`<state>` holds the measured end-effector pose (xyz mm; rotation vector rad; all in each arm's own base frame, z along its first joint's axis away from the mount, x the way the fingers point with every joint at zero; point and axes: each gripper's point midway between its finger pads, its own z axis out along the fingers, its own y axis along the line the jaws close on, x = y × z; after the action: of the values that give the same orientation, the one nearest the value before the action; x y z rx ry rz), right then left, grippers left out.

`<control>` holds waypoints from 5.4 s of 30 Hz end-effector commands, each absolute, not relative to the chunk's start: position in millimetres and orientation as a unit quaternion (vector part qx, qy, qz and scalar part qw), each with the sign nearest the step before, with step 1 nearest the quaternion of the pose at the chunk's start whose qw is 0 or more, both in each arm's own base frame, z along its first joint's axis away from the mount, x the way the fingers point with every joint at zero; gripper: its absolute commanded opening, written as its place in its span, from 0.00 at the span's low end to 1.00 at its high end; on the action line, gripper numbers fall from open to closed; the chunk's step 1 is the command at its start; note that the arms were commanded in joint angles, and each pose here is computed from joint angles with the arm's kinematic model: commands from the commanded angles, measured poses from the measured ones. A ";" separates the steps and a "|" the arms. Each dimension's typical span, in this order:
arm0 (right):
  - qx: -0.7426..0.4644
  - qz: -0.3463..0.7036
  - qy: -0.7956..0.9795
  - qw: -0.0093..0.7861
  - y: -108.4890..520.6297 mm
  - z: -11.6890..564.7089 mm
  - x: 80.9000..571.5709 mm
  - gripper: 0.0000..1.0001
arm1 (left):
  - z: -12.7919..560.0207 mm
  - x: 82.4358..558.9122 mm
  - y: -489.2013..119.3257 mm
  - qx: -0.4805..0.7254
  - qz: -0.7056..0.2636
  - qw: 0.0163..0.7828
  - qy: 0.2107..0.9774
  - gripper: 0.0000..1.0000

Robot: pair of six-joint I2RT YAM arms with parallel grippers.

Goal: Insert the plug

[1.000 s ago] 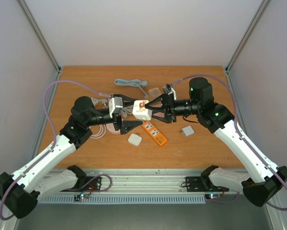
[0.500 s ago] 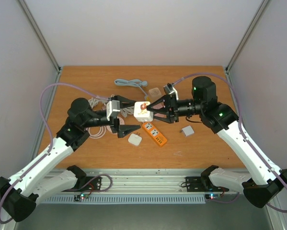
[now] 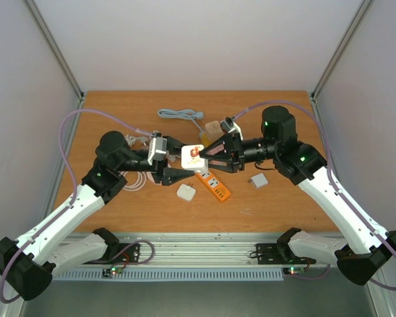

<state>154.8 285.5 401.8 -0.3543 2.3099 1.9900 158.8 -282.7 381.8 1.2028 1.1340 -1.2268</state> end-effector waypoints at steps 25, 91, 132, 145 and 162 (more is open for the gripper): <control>-0.150 0.388 0.876 0.243 263.9 334.4 201.3 0.87 | 310.2 235.2 -264.7 0.456 -0.304 0.562 0.619 0.33; -0.140 0.238 0.925 0.260 205.7 211.1 370.0 0.38 | 360.1 253.0 -151.2 0.142 -0.187 0.573 0.785 0.99; -0.136 0.195 0.953 0.190 202.6 144.2 383.6 0.38 | 315.8 273.9 -143.9 0.159 -0.126 0.564 0.800 0.99; -0.101 0.225 0.941 0.230 208.3 176.6 391.1 0.37 | 312.4 276.2 -142.6 0.159 -0.119 0.561 0.804 0.99; -0.115 0.201 0.947 0.224 203.1 160.6 392.6 0.37 | 311.0 275.8 -144.2 0.163 -0.121 0.559 0.804 0.99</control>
<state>386.3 207.3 166.7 -0.2981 2.6195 0.6064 271.7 -142.4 305.0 0.3830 1.9300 -0.2824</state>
